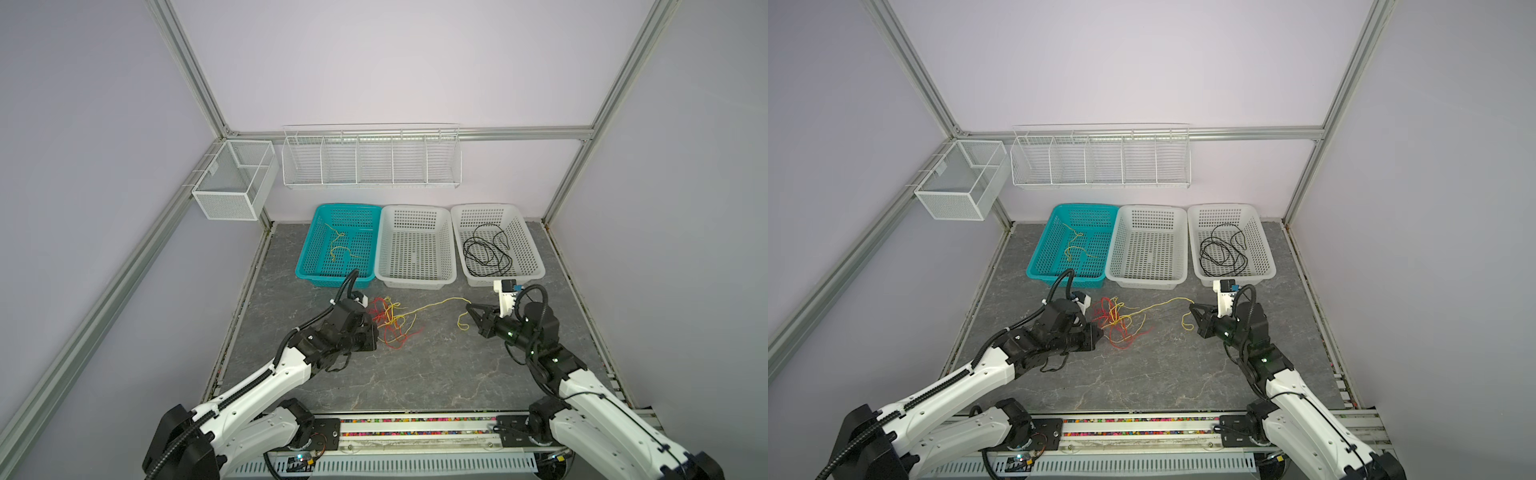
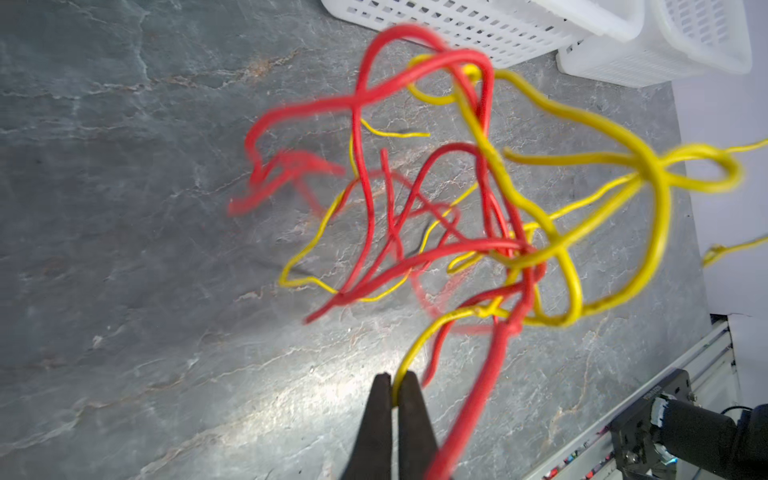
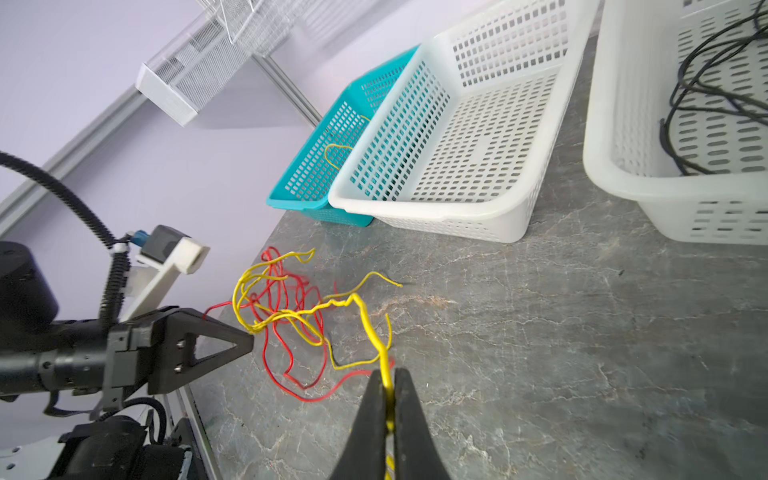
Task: Untangle the cables
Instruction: 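Grasp a red wire with the left gripper while the right gripper holds yellow wires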
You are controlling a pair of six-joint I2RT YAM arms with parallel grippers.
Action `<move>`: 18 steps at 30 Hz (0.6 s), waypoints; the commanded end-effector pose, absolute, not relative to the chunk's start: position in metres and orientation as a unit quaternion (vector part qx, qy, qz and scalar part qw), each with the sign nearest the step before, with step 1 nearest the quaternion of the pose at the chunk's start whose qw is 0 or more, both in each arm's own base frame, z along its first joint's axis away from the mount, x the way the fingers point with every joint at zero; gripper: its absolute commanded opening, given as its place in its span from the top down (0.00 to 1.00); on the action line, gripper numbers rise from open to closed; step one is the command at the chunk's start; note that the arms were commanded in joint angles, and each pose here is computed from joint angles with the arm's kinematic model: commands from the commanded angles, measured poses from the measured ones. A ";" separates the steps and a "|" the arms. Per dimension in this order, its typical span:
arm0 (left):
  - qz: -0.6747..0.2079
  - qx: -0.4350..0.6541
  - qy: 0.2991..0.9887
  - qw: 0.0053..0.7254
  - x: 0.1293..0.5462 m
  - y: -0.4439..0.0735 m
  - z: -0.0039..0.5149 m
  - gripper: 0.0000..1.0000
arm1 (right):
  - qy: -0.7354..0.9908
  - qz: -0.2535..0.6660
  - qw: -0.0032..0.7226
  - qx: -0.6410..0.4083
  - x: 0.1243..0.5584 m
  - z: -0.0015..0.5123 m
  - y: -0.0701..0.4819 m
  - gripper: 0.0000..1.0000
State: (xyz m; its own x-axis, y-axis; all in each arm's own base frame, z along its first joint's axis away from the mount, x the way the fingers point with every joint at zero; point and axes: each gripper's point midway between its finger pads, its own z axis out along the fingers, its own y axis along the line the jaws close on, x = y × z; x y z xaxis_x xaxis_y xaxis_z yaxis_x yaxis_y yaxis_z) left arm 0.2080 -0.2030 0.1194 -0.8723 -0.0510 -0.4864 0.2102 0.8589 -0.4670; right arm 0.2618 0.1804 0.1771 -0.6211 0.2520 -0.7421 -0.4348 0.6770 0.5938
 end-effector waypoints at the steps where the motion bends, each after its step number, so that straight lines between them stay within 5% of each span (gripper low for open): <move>1: -0.295 0.037 0.924 0.241 0.202 -0.207 0.128 1.00 | 0.796 0.422 0.420 -0.113 0.266 0.186 0.208 0.86; 9: -0.353 0.073 0.906 0.222 0.193 -0.228 0.160 1.00 | 0.783 0.417 0.424 -0.179 0.248 0.190 0.234 0.39; 18: -0.394 0.096 0.890 0.208 0.182 -0.253 0.174 1.00 | 0.751 0.475 0.375 -0.263 0.218 0.189 0.289 0.36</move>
